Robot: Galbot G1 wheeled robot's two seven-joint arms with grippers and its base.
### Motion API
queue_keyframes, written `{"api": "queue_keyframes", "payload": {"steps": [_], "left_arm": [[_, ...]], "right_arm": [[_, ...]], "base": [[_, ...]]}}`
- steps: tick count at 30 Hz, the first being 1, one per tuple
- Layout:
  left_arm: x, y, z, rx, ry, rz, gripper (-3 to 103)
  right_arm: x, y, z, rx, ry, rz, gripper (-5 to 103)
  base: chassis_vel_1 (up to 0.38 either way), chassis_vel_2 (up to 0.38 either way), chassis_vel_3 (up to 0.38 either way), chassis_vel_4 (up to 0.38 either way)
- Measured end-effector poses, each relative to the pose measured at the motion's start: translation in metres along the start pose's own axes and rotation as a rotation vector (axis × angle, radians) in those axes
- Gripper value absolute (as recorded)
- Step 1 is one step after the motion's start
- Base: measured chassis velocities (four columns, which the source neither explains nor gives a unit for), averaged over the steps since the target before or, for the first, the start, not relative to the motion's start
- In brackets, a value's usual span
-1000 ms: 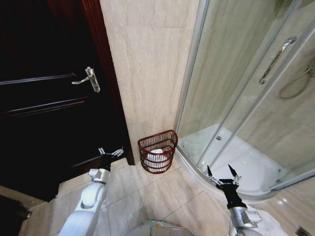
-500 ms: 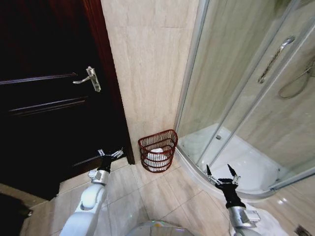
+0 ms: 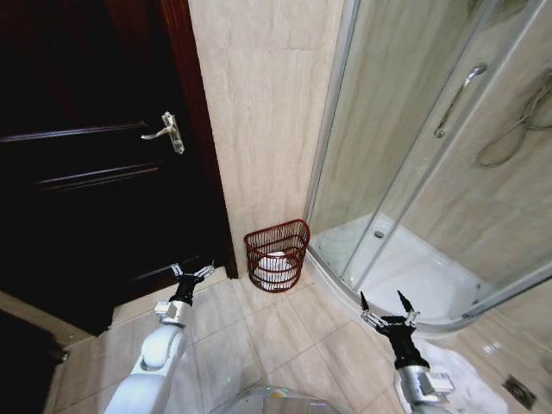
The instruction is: Discard the used towel into the hamper.
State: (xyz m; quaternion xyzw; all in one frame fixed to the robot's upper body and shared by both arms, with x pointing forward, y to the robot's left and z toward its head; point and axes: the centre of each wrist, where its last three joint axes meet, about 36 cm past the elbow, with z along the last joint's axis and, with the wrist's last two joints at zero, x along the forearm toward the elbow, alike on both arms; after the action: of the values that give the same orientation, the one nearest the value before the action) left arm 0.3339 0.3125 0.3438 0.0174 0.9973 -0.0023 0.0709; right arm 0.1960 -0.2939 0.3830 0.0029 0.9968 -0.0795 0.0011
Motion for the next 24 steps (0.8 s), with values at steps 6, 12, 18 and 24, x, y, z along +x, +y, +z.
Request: {"api": "queue_keyframes", "payload": {"steps": [6,12,18,24], "left_arm": [[-0.001,0.001,0.0,-0.001,-0.004,0.0,100],[-0.001,0.0,-0.001,-0.003,-0.006,0.001,100],[-0.003,-0.003,-0.001,-0.001,-0.01,0.009,100],[-0.01,-0.016,-0.007,0.015,-0.027,0.03,100]], "right_arm": [[0.002,0.001,0.001,0.0,-0.003,0.002,100],[0.005,0.003,0.01,-0.001,-0.009,0.023,100],[0.009,0.006,0.012,-0.016,-0.002,0.049,100],[0.006,0.004,0.016,-0.028,-0.001,0.113,100]], "base": [[0.126,-0.106,-0.117,0.128],[0.1,-0.104,-0.104,0.102],[0.029,-0.031,-0.03,0.017],[0.0,0.0,0.0,0.0]]}}
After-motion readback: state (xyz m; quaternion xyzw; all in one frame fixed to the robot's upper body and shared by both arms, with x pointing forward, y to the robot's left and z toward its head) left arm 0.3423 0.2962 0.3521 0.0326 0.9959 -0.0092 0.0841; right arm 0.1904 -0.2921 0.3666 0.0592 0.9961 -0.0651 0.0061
